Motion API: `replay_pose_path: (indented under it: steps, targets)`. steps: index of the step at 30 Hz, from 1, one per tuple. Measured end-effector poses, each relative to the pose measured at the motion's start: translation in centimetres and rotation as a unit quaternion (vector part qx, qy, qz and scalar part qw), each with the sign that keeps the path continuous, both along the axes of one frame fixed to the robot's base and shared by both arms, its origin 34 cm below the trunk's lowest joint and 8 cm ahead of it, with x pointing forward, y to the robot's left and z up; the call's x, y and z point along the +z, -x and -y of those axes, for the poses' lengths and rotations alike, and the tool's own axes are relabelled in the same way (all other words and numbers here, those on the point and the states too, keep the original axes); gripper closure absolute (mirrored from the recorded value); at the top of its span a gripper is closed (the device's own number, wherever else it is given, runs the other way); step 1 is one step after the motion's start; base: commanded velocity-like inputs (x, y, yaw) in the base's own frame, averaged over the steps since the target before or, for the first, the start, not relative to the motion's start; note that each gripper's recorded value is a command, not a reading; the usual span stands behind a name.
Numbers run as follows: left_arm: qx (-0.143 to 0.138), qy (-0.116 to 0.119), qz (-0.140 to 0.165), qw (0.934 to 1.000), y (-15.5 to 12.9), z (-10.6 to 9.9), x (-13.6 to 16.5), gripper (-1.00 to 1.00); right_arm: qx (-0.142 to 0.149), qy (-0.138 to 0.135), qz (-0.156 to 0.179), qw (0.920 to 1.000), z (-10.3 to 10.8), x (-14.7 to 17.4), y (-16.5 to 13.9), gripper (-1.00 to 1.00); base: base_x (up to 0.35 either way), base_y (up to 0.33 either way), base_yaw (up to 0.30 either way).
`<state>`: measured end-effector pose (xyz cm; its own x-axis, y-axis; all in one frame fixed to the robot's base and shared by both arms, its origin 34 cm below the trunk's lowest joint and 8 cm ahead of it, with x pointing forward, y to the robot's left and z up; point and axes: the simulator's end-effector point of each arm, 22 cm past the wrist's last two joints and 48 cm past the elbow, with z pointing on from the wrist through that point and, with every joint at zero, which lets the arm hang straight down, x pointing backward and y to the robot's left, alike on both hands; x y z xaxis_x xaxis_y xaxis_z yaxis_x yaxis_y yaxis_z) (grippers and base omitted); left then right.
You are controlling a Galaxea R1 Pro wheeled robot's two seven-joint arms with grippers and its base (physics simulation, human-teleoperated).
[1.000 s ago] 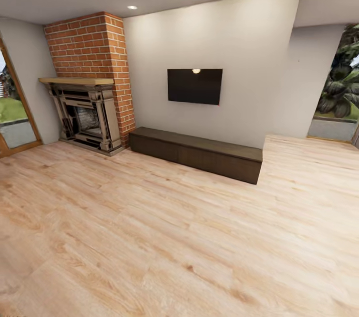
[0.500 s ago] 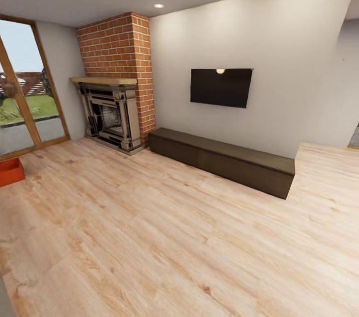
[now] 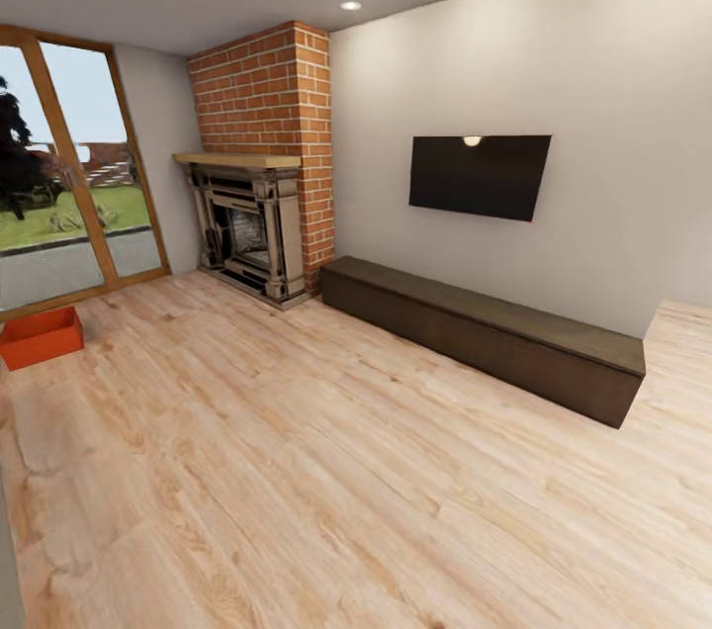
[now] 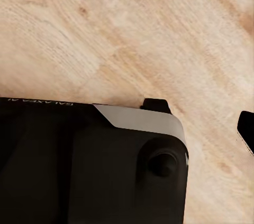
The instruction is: Move the two storage containers from the living room to the garage. In the garage, place one container on the floor and stack the other container on top of it (either order is fine).
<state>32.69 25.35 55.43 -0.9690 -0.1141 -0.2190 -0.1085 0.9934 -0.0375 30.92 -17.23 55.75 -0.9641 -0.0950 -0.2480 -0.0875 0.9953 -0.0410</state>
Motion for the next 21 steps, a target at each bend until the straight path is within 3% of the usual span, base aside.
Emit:
replay_pose_path:
  steps: [21]
  targets:
    - [0.0, 0.0, 0.0, 1.0, 0.0, 0.0, 0.0, -1.0, 0.0, 0.0, 0.0, 1.0, 0.0, 0.0, 0.0, -1.0, 0.322, 0.0, 0.017]
